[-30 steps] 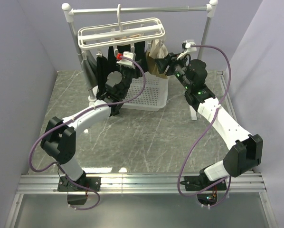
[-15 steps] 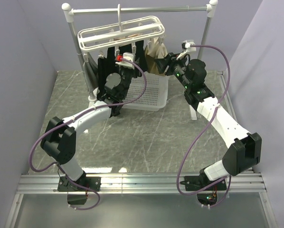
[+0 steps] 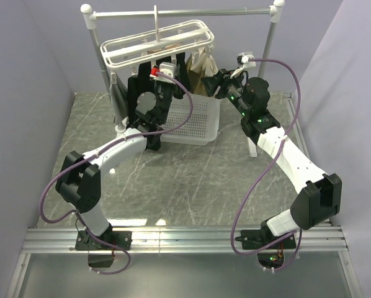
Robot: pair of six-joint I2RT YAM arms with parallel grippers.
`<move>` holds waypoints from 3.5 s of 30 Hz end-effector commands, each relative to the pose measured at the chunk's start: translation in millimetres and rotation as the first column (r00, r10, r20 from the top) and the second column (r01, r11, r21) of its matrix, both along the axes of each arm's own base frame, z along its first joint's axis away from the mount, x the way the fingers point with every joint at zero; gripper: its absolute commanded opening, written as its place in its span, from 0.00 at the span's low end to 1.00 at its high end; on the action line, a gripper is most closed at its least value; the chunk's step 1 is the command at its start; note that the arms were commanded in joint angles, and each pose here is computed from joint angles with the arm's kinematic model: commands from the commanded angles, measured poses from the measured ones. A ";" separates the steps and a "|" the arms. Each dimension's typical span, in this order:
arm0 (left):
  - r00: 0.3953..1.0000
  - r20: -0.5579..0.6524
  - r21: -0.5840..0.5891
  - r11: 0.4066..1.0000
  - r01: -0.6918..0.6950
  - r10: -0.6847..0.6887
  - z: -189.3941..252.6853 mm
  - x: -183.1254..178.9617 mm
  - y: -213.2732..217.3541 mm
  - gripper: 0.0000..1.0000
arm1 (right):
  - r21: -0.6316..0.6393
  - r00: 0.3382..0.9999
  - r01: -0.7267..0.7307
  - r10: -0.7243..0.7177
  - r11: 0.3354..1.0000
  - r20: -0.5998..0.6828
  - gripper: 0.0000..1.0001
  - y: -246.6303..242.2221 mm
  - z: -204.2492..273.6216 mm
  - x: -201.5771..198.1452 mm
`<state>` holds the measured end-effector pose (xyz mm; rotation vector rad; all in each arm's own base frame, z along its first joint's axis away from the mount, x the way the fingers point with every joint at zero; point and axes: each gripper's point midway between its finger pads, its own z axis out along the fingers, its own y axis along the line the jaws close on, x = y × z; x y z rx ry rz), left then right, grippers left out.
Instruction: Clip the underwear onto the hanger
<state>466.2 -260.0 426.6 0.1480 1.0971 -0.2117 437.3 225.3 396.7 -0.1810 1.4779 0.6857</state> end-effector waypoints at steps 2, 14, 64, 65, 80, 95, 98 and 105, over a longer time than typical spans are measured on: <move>0.998 0.056 -0.030 0.999 0.018 -0.017 21.1 -1.8 -4.6 0.35 | 0.049 0.994 -0.005 0.000 0.999 0.105 0.61 -5.8 43.5 -6.8; 0.995 0.070 -0.010 0.998 0.066 -0.065 27.6 -12.4 -5.2 0.06 | 0.061 0.987 -0.108 0.099 0.992 0.128 0.58 11.3 52.8 -12.9; 0.932 0.056 0.181 0.922 0.342 -0.357 16.5 -59.3 -6.1 0.00 | 0.057 0.864 -0.482 0.463 0.874 0.196 0.61 108.2 82.1 -13.1; 0.931 0.053 0.181 0.921 0.346 -0.360 15.3 -60.1 -6.9 0.00 | 0.055 0.864 -0.481 0.463 0.875 0.196 0.60 109.2 81.5 -13.4; 0.921 0.000 0.202 0.902 0.381 -0.389 6.9 -64.2 -3.4 0.21 | 0.062 0.886 -0.441 0.424 0.895 0.189 0.07 108.6 82.9 -11.6; 0.697 -0.326 0.543 0.477 0.691 -0.638 -28.7 -142.2 20.4 0.88 | 0.072 0.876 -0.474 0.462 0.877 0.137 0.00 113.2 69.8 -12.0; 0.657 -0.423 0.589 0.362 0.722 -0.623 -44.9 -152.6 24.7 0.91 | 0.080 0.869 -0.489 0.477 0.869 0.129 0.00 115.4 68.8 -11.6; 0.661 -0.557 0.725 0.093 0.682 -0.503 -87.1 -166.8 54.2 0.99 | 0.042 0.875 -0.475 0.467 0.879 0.130 0.00 115.5 63.4 -4.1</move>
